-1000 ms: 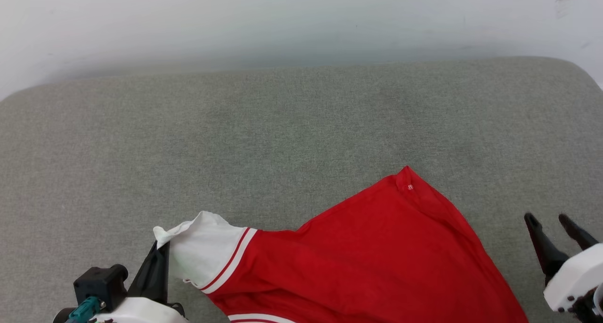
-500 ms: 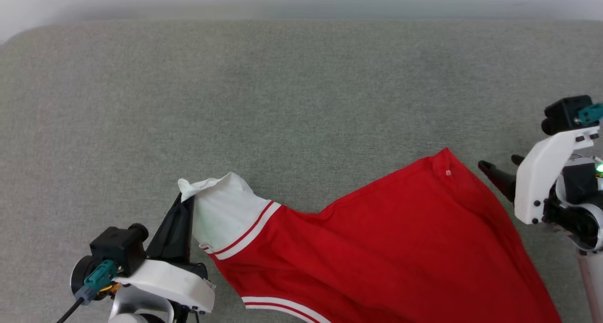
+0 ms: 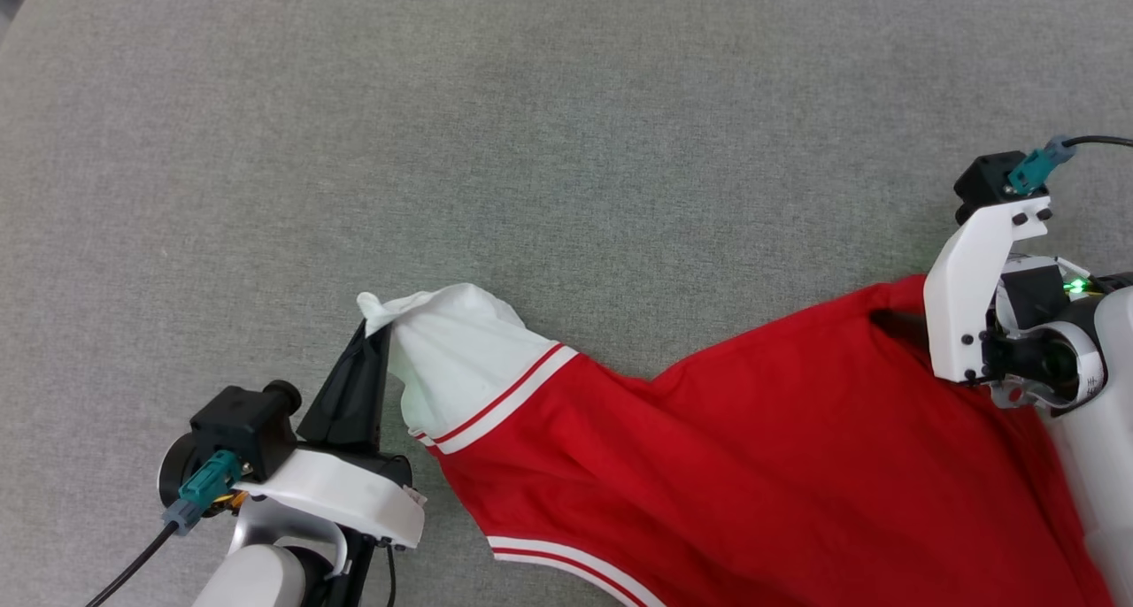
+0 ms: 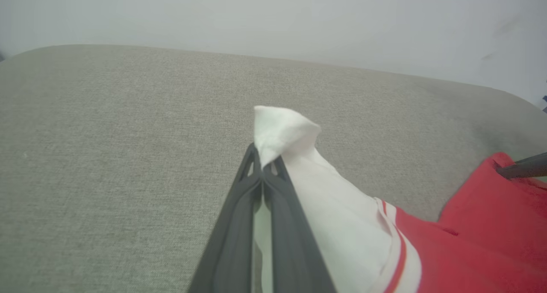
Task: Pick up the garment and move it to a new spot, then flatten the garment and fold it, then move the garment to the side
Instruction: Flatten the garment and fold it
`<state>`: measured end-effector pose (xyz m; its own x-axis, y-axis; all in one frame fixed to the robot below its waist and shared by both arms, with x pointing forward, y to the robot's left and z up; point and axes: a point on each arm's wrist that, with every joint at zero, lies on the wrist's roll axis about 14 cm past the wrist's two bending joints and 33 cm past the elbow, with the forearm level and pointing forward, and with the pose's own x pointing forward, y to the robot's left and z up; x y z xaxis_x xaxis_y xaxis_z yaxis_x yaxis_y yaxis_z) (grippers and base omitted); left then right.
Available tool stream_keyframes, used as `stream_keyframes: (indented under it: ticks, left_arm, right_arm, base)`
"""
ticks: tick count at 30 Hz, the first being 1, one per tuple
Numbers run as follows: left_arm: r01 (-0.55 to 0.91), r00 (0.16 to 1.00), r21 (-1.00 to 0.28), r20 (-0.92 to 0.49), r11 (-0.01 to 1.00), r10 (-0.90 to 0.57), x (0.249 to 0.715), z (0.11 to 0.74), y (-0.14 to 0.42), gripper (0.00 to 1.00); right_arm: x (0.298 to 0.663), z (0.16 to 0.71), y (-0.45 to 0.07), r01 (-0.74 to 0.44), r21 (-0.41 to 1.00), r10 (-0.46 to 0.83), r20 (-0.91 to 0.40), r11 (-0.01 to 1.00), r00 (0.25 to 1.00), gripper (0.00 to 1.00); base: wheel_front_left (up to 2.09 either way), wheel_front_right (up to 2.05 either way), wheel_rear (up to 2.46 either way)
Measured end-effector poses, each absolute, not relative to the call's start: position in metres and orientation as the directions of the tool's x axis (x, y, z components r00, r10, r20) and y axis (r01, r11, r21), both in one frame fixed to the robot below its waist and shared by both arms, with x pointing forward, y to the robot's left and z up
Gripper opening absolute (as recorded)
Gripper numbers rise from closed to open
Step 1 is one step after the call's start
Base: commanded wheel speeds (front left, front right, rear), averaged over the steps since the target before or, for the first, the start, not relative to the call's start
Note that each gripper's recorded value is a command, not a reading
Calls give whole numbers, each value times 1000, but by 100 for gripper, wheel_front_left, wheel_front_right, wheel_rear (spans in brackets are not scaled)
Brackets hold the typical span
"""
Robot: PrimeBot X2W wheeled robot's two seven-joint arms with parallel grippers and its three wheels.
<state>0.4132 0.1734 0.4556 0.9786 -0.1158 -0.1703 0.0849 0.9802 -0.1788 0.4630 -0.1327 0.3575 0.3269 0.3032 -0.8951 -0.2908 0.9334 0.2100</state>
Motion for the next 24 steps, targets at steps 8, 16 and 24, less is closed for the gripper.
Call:
stream_keyframes:
  ticks: [8, 16, 24]
  left_arm:
    - [58, 984, -180, -155, 982, -87, 410, 461, 183, 0]
    - [29, 1000, -150, 14, 988, -27, 424, 518, 205, 0]
    - [89, 974, -129, 218, 988, -59, 457, 601, 208, 0]
  right_arm:
    - [461, 367, -132, -306, 199, 303, -889, 931, 344, 0]
    - [492, 442, -141, -308, 130, 313, -667, 943, 676, 0]
    - [506, 534, -162, -235, 115, 259, -311, 965, 914, 0]
  base:
    - [0, 0, 0]
    - [0, 0, 0]
    - [0, 0, 0]
